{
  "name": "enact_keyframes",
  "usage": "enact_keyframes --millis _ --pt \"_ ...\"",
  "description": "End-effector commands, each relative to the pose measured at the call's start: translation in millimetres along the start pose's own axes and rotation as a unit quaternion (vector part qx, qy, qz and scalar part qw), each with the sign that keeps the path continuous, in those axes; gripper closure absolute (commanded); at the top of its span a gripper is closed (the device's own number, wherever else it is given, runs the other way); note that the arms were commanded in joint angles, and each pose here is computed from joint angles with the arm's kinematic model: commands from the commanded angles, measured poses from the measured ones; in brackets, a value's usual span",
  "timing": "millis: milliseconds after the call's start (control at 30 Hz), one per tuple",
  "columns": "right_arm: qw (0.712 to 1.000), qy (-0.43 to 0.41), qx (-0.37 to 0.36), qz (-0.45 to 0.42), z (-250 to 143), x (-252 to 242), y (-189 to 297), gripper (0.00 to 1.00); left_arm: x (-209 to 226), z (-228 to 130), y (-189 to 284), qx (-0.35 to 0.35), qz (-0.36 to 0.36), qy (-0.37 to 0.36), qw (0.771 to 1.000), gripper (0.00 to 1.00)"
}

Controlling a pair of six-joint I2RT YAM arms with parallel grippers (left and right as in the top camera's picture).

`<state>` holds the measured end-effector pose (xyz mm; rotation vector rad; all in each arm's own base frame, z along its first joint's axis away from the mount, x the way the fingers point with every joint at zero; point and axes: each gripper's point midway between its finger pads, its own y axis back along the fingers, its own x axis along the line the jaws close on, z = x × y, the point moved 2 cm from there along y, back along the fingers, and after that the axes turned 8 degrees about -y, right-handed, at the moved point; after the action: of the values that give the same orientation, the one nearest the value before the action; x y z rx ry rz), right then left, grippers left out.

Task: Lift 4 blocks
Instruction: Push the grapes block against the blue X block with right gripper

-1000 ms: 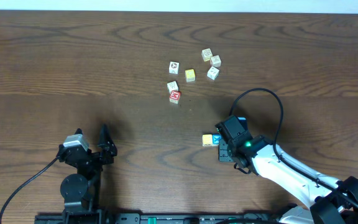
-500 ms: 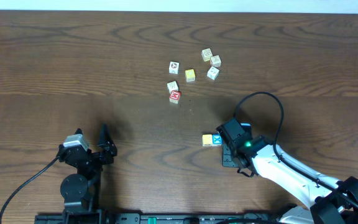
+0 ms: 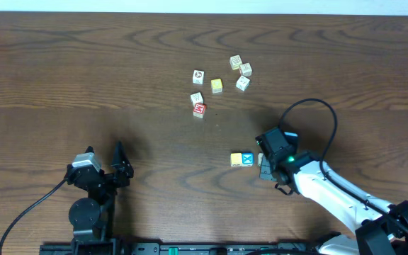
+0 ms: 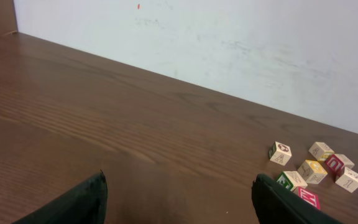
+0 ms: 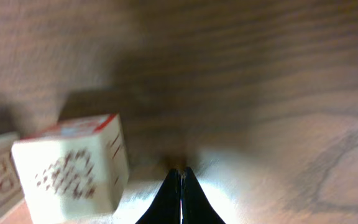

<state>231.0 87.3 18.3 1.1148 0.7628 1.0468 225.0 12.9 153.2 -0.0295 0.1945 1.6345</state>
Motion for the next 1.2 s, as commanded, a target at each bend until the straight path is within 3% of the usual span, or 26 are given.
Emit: enact_keyframes --millis 0,333,1167 --pt "1.0 -0.001 -0.011 -0.008 12 -10 -4 0.99 6 -14 -1 0.025 0.018 -0.005 1.0 0.25" --pt "0.996 0.042 -0.004 0.082 18 20 -2 0.99 6 -14 -1 0.025 0.018 -0.005 1.0 0.25" --pt "0.992 0.072 -0.011 0.104 21 28 -1 0.99 6 -14 -1 0.025 0.018 -0.005 1.0 0.25"
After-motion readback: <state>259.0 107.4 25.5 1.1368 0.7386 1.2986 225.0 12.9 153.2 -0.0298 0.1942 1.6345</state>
